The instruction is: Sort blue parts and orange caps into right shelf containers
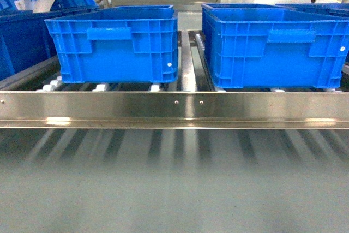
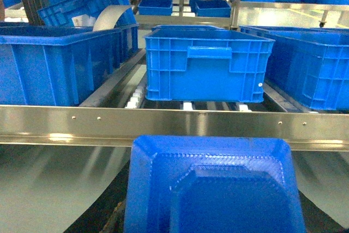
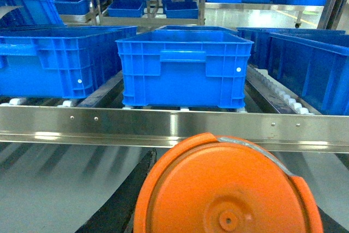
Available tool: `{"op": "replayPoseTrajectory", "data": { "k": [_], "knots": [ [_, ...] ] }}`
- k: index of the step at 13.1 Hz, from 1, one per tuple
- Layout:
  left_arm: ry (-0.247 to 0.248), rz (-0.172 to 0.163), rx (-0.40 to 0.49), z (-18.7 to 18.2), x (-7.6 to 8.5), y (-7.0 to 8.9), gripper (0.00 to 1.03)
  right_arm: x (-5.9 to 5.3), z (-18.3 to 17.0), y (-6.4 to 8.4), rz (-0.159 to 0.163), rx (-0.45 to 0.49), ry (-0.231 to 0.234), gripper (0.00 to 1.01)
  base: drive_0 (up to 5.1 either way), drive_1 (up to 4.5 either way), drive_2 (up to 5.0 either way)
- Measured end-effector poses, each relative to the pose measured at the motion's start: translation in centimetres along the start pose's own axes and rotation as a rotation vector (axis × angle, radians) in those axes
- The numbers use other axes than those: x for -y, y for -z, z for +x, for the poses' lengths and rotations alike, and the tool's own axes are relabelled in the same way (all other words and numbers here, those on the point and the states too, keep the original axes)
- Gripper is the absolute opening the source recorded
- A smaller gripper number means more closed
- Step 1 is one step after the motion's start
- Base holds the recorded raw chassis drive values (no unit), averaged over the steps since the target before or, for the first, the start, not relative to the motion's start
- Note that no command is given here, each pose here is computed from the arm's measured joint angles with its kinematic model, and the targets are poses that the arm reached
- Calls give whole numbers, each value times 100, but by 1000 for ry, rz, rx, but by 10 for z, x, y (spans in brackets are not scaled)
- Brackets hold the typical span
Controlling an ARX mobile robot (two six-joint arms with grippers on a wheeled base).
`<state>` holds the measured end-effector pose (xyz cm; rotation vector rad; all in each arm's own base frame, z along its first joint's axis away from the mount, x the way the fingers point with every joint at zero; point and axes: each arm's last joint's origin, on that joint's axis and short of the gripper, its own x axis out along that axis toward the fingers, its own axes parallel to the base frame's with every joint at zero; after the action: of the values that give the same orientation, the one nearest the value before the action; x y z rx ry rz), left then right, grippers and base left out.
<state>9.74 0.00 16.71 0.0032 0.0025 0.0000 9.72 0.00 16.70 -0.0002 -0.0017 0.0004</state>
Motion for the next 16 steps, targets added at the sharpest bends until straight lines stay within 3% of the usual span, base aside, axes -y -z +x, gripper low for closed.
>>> {"op": "replayPoseTrajectory", "data": {
  "k": [16],
  "knots": [
    [-1,0,2,0,0,0,44,0,0,0,0,0,0,45,1,407,-405]
  ]
}}
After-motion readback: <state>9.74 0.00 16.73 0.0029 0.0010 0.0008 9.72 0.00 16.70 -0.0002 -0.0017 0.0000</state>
